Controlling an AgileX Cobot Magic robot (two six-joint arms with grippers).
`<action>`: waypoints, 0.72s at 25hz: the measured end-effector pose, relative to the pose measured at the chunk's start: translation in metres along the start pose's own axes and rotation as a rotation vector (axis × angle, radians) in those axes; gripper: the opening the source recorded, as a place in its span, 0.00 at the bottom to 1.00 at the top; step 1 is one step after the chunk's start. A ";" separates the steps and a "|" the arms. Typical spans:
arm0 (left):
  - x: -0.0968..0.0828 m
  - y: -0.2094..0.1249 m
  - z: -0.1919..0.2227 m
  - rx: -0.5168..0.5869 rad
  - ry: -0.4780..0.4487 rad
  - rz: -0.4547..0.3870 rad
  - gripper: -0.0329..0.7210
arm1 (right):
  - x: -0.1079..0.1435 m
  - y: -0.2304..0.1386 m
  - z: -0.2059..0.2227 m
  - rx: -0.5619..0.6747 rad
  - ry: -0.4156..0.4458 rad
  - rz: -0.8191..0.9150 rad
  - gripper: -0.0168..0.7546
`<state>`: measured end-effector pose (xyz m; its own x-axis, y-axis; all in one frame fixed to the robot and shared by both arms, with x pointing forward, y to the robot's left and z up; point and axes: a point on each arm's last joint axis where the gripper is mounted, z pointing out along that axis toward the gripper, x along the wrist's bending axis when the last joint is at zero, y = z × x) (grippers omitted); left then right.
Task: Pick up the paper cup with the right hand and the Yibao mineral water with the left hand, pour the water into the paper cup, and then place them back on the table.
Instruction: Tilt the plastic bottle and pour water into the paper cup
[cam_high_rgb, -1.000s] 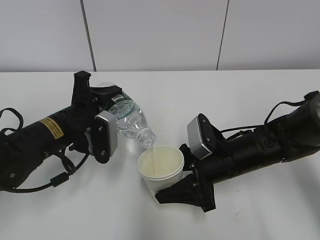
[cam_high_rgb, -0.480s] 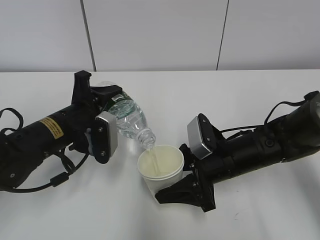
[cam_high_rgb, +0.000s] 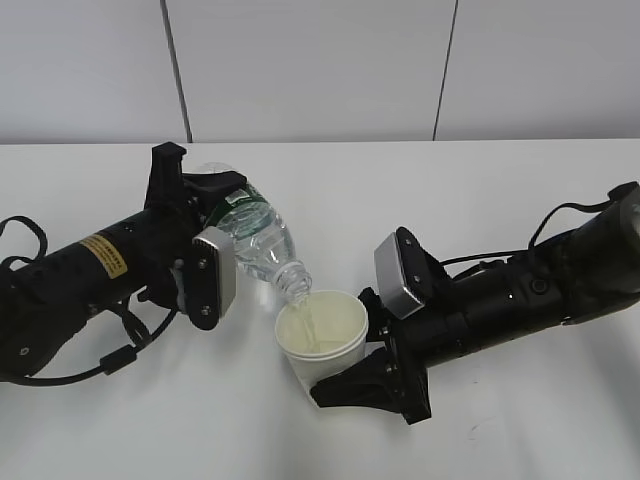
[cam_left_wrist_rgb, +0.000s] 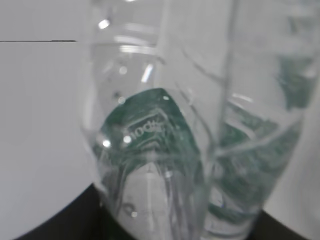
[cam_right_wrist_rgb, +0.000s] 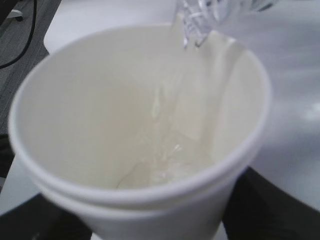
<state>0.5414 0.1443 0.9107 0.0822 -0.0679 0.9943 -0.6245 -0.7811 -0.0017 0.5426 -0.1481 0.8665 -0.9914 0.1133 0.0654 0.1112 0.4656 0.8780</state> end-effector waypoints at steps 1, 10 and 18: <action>0.000 0.000 0.000 0.000 0.000 0.002 0.47 | 0.000 0.000 0.000 0.000 0.000 0.000 0.70; 0.000 0.000 0.000 0.000 0.004 0.003 0.47 | 0.000 0.000 0.000 0.000 0.000 0.000 0.70; 0.001 0.000 0.000 -0.001 0.006 0.013 0.47 | 0.000 0.000 0.000 0.000 0.000 0.000 0.70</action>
<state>0.5414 0.1442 0.9113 0.0692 -0.0740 0.9949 -0.6259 -0.7798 -0.0144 0.5426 -0.1481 0.8665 -0.9914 0.1133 0.0654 0.1112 0.4656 0.8780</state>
